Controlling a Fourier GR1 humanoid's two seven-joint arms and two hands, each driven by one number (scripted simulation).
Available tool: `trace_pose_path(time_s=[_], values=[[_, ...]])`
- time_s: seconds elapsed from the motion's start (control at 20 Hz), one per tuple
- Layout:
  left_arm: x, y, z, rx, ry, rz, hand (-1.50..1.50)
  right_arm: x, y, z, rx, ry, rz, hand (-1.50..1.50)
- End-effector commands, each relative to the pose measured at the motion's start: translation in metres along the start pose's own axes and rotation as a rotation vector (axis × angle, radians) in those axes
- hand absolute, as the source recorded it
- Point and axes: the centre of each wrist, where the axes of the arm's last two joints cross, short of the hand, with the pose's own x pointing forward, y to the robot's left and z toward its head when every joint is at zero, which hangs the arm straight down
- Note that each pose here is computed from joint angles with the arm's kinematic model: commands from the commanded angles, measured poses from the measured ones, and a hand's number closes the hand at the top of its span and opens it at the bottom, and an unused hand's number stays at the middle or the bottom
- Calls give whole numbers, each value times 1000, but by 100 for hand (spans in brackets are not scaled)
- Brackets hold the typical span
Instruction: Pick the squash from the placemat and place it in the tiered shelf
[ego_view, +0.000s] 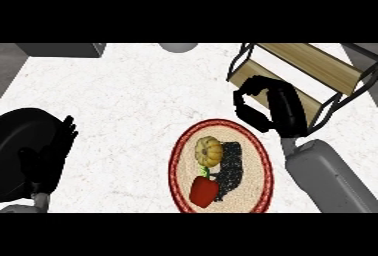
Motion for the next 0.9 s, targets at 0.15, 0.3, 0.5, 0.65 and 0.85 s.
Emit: trace_pose_path(time_s=[0.15,0.3,0.5,0.65,0.85], values=[[11,23,-6,0,6,-11,0,39,133,77,-29,-32,123,-150],[11,21,0,-29,33,12,0,66,153,86,-25,-13,209,-150],[8,31,1,24,34,1,0,61,157,80,-50,64,480,-150],[0,36,8,8,48,1,0,74,157,84,-30,167,644,-150],[9,37,1,-4,35,9,0,90,161,91,73,286,872,-150]])
